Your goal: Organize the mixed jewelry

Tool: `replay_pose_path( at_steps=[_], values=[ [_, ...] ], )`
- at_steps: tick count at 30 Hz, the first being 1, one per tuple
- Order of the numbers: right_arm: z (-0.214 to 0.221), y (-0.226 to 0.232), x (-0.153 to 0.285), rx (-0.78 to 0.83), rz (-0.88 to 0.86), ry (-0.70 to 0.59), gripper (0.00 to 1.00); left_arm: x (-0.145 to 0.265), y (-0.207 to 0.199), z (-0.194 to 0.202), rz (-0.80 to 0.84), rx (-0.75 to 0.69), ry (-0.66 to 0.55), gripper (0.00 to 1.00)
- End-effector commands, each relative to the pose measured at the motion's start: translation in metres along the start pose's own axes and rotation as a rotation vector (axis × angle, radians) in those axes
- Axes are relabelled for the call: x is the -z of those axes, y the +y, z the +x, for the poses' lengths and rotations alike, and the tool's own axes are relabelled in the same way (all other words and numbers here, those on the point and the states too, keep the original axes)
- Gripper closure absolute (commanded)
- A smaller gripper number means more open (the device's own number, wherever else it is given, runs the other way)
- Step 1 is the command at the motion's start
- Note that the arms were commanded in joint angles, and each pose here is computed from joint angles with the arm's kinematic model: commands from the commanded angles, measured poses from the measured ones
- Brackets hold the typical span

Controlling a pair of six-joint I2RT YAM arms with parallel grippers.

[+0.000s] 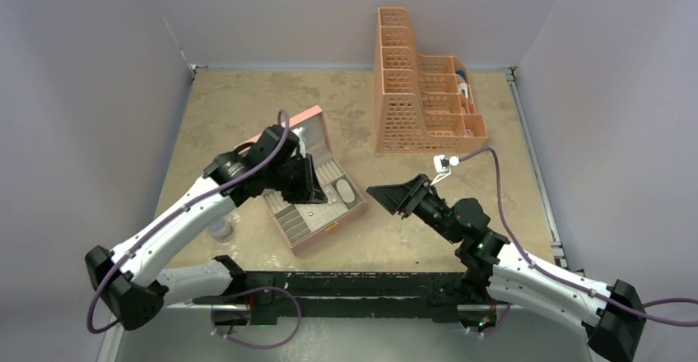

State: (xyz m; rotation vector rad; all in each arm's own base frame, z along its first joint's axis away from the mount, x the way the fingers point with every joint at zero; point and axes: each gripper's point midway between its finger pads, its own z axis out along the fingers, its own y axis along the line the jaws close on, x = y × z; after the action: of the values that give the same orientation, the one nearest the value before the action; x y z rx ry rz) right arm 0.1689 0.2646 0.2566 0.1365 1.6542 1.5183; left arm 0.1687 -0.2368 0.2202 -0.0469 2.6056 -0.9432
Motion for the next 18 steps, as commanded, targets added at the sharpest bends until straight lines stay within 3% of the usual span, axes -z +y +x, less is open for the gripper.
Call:
replay_pose_path(
  at_steps=[1, 9, 18],
  values=[
    [0.002, -0.017, 0.001, 0.009, 0.056, -0.011, 0.42, 0.003, 0.038, -0.002, -0.232, -0.080, 0.040, 0.90],
    [0.016, -0.038, -0.002, 0.007, 0.124, 0.033, 0.41, -0.022, 0.063, -0.001, -0.380, -0.132, 0.160, 0.90],
    [0.024, -0.054, 0.001, 0.015, 0.163, 0.048, 0.42, -0.039, 0.076, -0.004, -0.447, -0.160, 0.211, 0.90]
  ],
)
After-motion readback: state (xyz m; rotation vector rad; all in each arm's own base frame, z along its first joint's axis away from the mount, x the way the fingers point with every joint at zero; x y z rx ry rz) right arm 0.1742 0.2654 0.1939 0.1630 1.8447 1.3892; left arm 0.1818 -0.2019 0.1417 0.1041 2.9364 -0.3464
